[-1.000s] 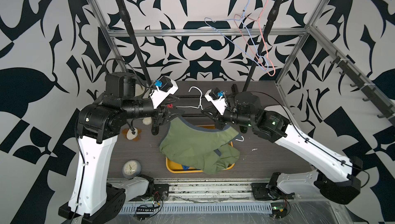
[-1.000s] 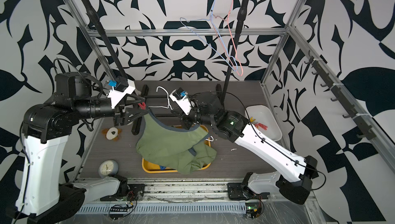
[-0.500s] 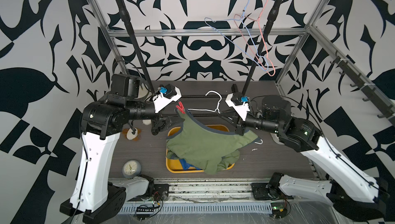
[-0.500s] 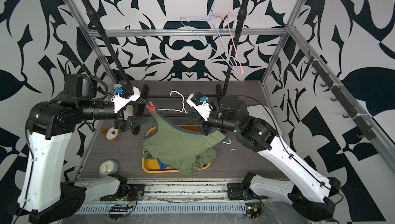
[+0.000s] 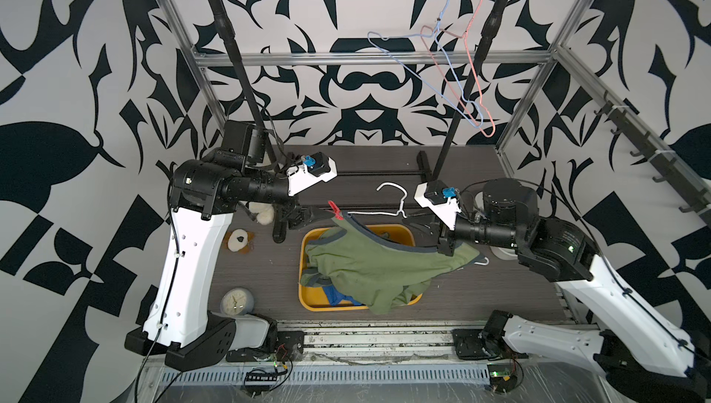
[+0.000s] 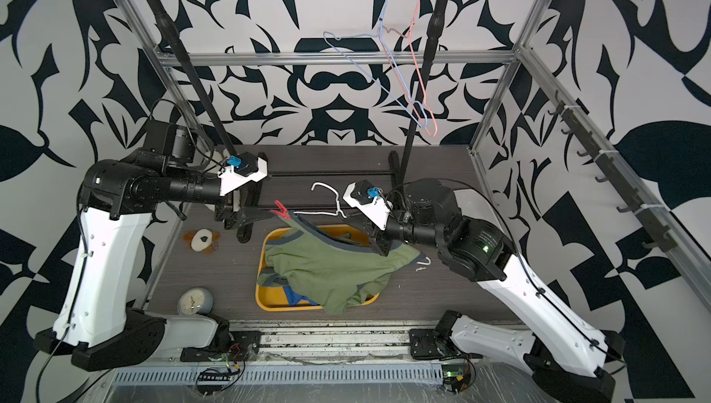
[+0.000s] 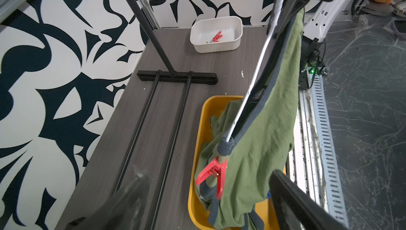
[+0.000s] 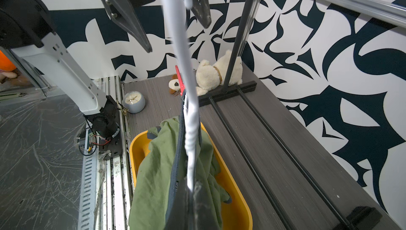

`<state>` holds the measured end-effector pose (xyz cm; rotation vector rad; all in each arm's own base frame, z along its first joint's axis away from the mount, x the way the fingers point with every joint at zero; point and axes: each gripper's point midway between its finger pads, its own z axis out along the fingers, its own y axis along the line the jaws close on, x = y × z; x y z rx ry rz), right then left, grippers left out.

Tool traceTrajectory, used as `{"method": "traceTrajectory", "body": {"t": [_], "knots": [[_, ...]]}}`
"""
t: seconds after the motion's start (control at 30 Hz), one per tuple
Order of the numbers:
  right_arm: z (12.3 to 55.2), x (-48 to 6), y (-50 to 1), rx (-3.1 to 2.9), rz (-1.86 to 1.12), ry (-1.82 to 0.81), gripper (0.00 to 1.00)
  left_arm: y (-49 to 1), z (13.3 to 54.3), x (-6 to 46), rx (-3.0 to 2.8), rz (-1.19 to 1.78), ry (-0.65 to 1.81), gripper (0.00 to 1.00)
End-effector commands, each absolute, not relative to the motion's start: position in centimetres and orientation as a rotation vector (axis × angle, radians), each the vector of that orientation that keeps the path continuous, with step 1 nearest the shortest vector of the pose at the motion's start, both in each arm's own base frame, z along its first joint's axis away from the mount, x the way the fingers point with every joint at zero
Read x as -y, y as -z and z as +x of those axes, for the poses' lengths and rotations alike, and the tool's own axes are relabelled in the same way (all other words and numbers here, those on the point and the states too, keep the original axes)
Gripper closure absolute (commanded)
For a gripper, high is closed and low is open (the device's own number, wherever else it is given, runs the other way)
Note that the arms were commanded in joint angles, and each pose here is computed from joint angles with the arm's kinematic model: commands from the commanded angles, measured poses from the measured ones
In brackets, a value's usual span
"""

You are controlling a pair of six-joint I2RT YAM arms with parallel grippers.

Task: Remove the clothespins securing tank tops to the hanger
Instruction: Remove the clothespin from the hanger.

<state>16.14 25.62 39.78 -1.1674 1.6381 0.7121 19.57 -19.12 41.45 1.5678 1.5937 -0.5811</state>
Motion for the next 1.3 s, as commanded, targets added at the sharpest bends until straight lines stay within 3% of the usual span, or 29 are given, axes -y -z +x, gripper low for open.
{"method": "traceTrajectory", "body": {"t": [0.0, 0.67, 0.77, 1.17, 1.27], "knots": [[15.3, -24.6, -43.6, -1.524, -1.144, -0.7, 1.0, -41.3, 17.9, 19.2, -1.57, 1.616, 0.645, 0.1], [14.8, -25.7, -45.0, -1.493, -1.198, -0.752, 1.0, -39.2, 17.0, 19.8, -1.593, 1.642, 0.782, 0.14], [14.9, -25.6, -45.1, -1.492, -1.191, -0.742, 1.0, -39.1, 16.8, 19.7, -1.599, 1.646, 0.788, 0.22], [14.4, -25.0, -46.0, -1.476, -1.185, -0.741, 1.0, -38.8, 16.9, 19.5, -1.613, 1.645, 0.768, 0.26], [14.4, -25.0, -46.0, -1.478, -1.184, -0.738, 1.0, -38.8, 17.1, 19.5, -1.619, 1.639, 0.758, 0.32]]}}
